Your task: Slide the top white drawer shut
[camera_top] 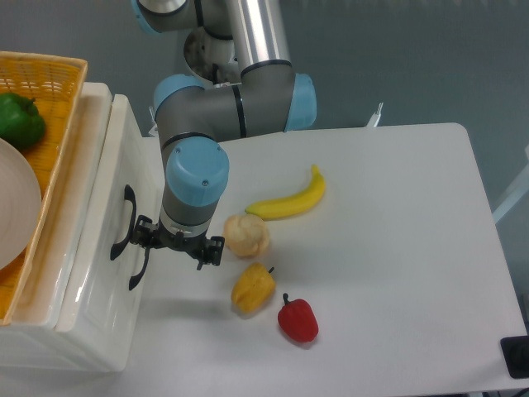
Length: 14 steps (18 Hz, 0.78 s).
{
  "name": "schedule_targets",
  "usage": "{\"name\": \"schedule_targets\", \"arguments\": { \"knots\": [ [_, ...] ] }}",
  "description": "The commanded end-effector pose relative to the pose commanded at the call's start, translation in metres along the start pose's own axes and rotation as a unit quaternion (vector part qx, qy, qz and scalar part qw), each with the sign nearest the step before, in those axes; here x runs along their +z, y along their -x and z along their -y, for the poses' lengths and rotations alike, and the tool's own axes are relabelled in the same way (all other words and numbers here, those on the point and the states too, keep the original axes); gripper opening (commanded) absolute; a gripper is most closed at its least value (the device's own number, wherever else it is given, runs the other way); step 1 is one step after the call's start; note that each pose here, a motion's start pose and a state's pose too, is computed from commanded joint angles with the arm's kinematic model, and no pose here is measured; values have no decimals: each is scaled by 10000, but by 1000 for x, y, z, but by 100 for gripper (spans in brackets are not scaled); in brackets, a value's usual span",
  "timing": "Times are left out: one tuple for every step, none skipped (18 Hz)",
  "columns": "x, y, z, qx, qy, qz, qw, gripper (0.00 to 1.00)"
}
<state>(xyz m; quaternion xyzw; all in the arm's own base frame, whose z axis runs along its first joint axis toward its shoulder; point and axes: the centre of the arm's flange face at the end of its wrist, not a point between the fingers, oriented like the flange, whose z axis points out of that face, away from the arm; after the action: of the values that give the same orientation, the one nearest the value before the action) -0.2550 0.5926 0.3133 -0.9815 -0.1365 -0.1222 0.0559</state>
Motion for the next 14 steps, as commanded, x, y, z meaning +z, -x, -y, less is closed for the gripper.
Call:
{"name": "schedule_targets", "arguments": {
  "knots": [
    [0, 0, 0, -31, -3, -7, 10000, 100],
    [1, 0, 0, -33, 4, -10, 10000, 100],
    [0, 0, 0, -33, 7, -3, 10000, 100],
    [0, 0, 0, -31, -3, -7, 10000, 100],
    [0, 0, 0, -31, -3, -7, 10000, 100],
    [0, 0, 0, -31, -3, -7, 10000, 100],
    [0, 0, 0, -33, 4, -10, 10000, 100],
    [0, 0, 0, -31, 0, 0, 10000, 100],
    [0, 0, 0, -33, 7, -3, 10000, 100],
    [0, 0, 0, -31, 0, 0, 10000, 100],
    [-1, 0, 0, -31, 0, 0, 10000, 100],
    [-1, 0, 0, -31, 0, 0, 10000, 100],
    [-2, -1, 0, -29, -7, 3, 10000, 100],
    [-4, 1, -1, -32, -22, 16, 10000, 100]
  ]
}}
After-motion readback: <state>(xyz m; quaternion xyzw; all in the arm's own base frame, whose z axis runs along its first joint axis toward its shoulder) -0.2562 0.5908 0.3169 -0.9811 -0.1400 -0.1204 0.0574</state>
